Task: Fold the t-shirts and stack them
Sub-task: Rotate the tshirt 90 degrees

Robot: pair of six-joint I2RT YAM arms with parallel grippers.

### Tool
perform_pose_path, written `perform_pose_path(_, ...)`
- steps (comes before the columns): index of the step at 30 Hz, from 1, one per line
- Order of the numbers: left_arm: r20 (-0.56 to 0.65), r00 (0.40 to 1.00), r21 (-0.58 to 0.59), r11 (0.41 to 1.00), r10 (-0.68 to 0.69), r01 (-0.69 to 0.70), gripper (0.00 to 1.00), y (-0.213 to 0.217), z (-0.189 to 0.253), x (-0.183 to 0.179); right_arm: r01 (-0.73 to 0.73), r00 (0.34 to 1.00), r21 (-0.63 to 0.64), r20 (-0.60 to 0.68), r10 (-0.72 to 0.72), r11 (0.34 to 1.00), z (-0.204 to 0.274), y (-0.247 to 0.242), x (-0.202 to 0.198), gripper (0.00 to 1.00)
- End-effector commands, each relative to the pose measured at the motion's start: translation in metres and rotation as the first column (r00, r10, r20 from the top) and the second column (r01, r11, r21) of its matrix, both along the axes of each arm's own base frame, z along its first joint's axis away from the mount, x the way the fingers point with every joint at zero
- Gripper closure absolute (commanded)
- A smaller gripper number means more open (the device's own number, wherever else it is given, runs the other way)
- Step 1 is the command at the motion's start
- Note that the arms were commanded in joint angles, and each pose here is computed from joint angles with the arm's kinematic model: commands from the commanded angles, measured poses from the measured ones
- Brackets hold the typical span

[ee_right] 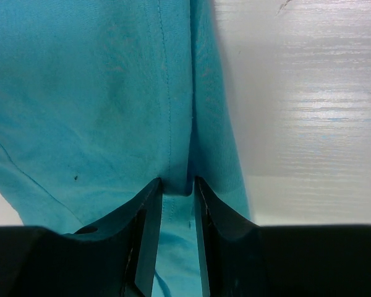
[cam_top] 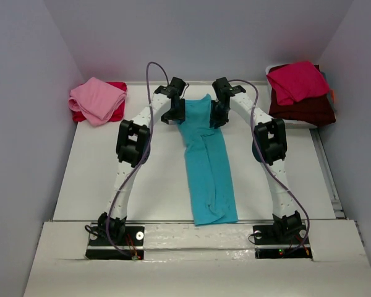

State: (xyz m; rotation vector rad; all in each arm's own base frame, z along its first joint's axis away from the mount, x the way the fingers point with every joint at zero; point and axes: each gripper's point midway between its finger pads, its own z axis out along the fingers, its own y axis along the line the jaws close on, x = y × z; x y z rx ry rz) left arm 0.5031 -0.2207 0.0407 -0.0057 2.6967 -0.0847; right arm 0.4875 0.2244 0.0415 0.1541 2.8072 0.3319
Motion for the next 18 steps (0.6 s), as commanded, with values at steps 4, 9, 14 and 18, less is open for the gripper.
perform_pose_path(4, 0.029, 1.000, 0.155, 0.988, -0.001, -0.003, 0.32, 0.028, -0.002, 0.012, -0.021, 1.000, -0.019, 0.008, 0.021, 1.000, 0.005, -0.003, 0.001, 0.66)
perform_pose_path(9, 0.036, 0.998, 0.207, 0.978, -0.045, 0.036, 0.30, 0.034, -0.007, 0.019, -0.025, 1.000, -0.029, -0.001, 0.025, 0.999, -0.001, -0.004, 0.002, 0.66)
perform_pose_path(14, 0.027, 0.996, 0.227, 0.971, -0.090, 0.081, 0.27, 0.033, -0.020, 0.024, -0.027, 1.000, -0.046, -0.011, 0.027, 0.999, -0.009, -0.006, 0.003, 0.65)
perform_pose_path(18, 0.058, 0.990, 0.196, 0.974, -0.130, 0.117, 0.25, 0.022, -0.021, 0.037, -0.032, 0.999, -0.048, 0.001, 0.033, 0.998, -0.008, -0.005, 0.009, 0.64)
